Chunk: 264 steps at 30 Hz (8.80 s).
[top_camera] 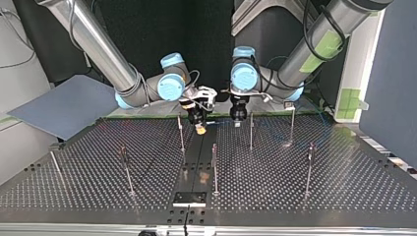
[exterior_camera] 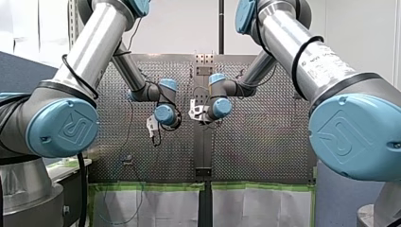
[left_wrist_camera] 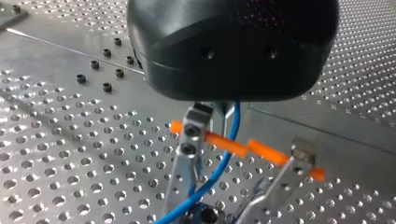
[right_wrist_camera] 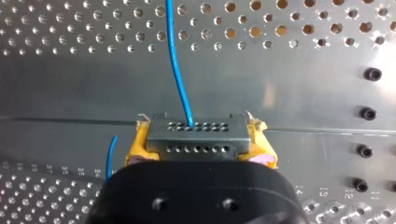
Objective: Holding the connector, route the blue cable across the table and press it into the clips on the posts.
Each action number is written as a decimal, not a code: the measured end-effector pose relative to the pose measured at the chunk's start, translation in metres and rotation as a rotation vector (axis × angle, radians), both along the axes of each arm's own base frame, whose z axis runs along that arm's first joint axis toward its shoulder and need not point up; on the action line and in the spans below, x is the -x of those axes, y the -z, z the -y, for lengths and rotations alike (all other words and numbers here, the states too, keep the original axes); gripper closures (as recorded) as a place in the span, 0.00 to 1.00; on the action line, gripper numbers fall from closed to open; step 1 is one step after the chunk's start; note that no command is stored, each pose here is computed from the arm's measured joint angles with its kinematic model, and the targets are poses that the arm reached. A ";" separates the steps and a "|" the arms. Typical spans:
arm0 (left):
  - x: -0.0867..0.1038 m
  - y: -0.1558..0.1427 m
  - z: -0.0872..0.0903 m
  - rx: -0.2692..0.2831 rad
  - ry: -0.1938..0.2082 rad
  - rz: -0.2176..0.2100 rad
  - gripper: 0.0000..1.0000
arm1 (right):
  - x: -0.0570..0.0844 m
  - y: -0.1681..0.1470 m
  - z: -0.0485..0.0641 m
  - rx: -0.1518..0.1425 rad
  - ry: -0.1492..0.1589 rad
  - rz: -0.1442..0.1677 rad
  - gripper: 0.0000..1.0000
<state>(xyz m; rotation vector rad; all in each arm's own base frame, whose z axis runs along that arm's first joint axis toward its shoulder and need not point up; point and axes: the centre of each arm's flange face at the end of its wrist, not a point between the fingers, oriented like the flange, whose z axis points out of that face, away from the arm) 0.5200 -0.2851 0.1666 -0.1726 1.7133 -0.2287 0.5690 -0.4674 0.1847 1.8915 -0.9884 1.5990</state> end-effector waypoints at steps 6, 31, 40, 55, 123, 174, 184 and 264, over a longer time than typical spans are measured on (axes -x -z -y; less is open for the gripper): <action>0.002 -0.004 -0.003 0.000 -0.014 -0.010 1.00 | 0.002 -0.009 -0.004 -0.007 -0.004 -0.021 1.00; 0.042 -0.103 0.001 0.004 0.015 0.015 1.00 | 0.030 -0.146 -0.041 0.005 0.009 0.051 1.00; 0.053 -0.147 -0.005 0.032 0.010 0.080 1.00 | 0.044 -0.199 -0.057 0.047 0.021 0.104 1.00; 0.069 -0.229 -0.013 0.096 0.026 0.229 1.00 | 0.070 -0.282 -0.087 0.126 0.033 0.174 1.00; -0.045 -0.203 -0.009 0.100 0.072 0.149 0.27 | 0.096 -0.236 0.014 0.071 0.090 0.173 1.00; 0.119 -0.286 0.062 0.087 0.265 0.205 0.00 | 0.116 -0.253 0.021 0.093 0.138 0.173 1.00; 0.105 -0.278 0.104 0.054 0.239 0.181 0.00 | 0.117 -0.253 0.021 0.093 0.139 0.174 1.00; -0.004 -0.206 0.127 -0.016 0.099 0.150 1.00 | 0.112 -0.254 0.017 0.084 0.109 0.185 1.00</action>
